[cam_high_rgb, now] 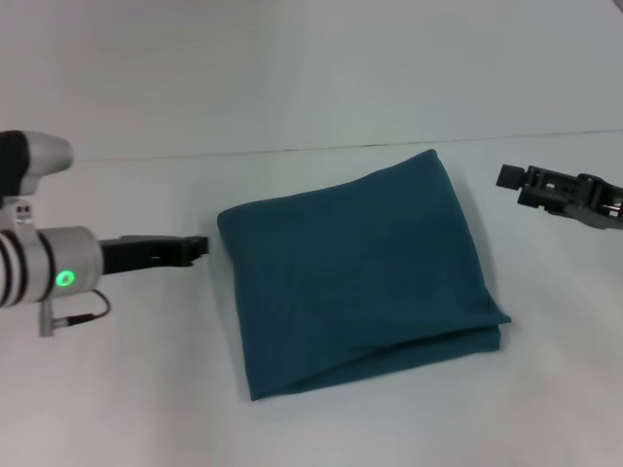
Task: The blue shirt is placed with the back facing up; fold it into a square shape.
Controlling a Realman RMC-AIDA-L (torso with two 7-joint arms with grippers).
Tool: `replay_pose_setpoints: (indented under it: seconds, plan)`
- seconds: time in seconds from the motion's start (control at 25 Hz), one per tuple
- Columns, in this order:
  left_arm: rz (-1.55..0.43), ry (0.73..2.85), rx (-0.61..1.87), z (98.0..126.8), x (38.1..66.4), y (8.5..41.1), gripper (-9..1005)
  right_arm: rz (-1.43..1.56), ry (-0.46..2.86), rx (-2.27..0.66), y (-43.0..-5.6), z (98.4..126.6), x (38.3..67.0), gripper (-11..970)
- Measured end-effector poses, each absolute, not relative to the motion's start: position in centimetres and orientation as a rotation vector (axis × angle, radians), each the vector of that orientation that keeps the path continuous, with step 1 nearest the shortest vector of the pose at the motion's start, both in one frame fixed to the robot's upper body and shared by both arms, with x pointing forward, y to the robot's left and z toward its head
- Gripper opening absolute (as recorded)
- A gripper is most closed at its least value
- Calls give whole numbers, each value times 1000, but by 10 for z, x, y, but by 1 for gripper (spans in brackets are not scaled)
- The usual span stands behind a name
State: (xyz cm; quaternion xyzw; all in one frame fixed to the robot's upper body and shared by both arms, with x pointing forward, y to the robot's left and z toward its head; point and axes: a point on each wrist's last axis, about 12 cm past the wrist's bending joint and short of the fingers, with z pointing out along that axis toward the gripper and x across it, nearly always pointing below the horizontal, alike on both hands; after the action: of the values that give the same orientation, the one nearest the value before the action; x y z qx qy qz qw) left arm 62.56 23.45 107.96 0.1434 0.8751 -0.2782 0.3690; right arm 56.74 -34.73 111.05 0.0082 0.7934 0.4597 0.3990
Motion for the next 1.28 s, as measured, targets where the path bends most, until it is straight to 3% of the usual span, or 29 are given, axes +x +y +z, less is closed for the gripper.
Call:
replay_pose_setpoints:
  seconds: [0.28, 0.76, 1.0, 1.08, 1.28]
  plan:
    - [-699, 2242, 368, 1087, 626, 250, 56, 1160, 2003, 36, -343, 1108, 570, 927]
    - [-753, 2256, 360, 1085, 626, 233, 62, 1157, 1998, 16, -341, 1114, 575, 927]
    - [-774, 2279, 346, 1082, 629, 223, 233, 1154, 2004, 3, -340, 1115, 577, 927]
    - [-776, 2282, 343, 1080, 629, 219, 469, 1152, 2005, 0, -340, 1114, 577, 927]
    - [-754, 2289, 341, 1076, 631, 207, 713, 1146, 2009, -6, -340, 1113, 577, 927]
